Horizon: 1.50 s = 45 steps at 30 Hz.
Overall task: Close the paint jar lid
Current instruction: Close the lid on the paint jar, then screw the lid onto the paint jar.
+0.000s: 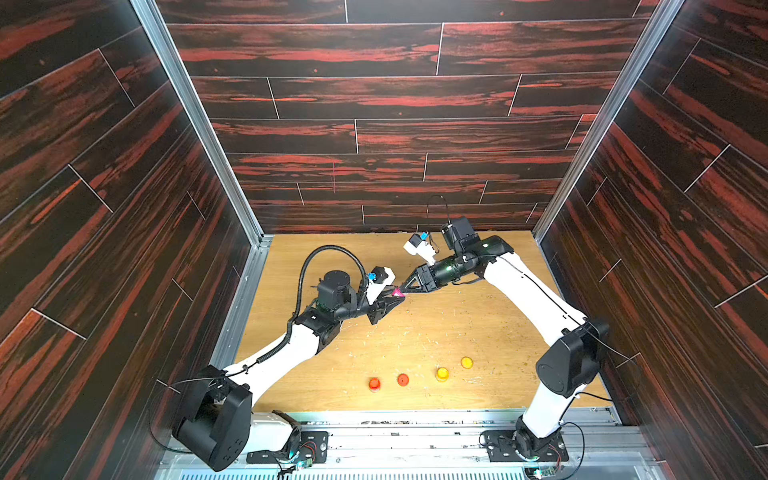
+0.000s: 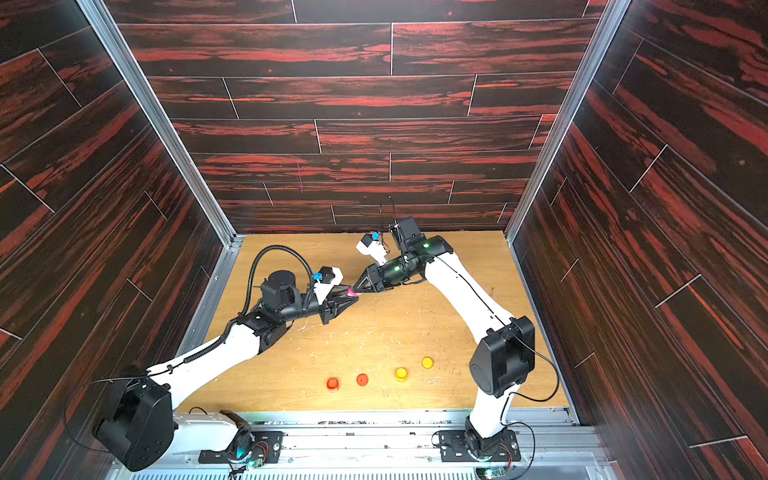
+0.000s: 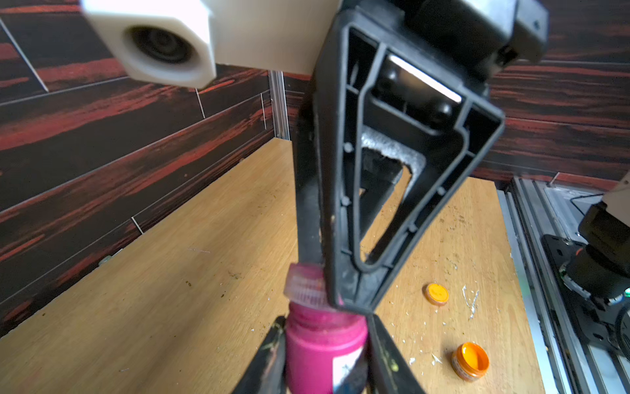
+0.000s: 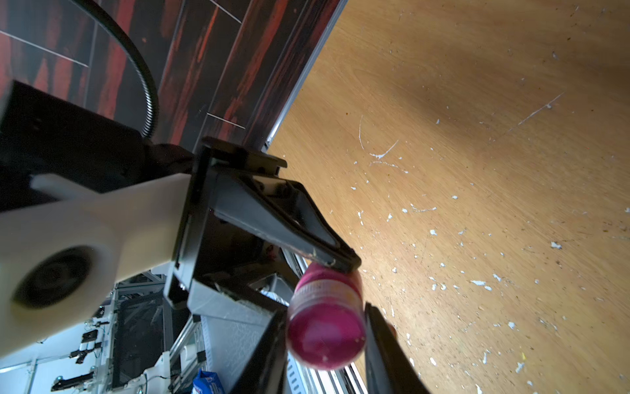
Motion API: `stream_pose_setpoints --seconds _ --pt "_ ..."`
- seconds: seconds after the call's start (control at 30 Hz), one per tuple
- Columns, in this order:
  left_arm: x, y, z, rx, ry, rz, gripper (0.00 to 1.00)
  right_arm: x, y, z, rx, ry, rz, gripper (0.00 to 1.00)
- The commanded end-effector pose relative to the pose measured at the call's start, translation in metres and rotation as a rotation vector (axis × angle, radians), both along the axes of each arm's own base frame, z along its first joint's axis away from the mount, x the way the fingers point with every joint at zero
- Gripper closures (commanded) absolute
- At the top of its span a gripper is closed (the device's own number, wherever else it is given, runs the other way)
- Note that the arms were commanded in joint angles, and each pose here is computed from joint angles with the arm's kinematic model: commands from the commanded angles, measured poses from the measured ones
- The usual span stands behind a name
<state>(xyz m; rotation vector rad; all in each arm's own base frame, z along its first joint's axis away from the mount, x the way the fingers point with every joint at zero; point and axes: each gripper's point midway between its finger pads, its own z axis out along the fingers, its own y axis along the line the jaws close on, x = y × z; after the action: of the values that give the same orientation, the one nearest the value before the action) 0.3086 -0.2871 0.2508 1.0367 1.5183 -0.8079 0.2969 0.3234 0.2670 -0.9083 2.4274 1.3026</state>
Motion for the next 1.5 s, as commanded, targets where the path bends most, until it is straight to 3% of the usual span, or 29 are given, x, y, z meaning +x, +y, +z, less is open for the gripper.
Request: stream_pose_setpoints --seconds 0.0,0.57,1.07,1.47 --pt "-0.023 -0.017 0.043 -0.052 -0.111 -0.120 0.85 -0.016 0.019 -0.002 0.010 -0.029 0.106 0.71" --pt "-0.034 -0.022 0.050 -0.041 -0.094 -0.181 0.86 -0.036 0.033 -0.005 0.016 -0.148 0.284 0.72" --pt "-0.038 -0.022 0.055 -0.023 -0.094 -0.201 0.86 -0.056 0.043 -0.031 -0.010 -0.209 0.405 0.71" --pt "-0.025 -0.020 0.062 -0.033 -0.145 -0.133 0.87 -0.064 0.050 -0.030 0.049 -0.152 0.413 0.72"
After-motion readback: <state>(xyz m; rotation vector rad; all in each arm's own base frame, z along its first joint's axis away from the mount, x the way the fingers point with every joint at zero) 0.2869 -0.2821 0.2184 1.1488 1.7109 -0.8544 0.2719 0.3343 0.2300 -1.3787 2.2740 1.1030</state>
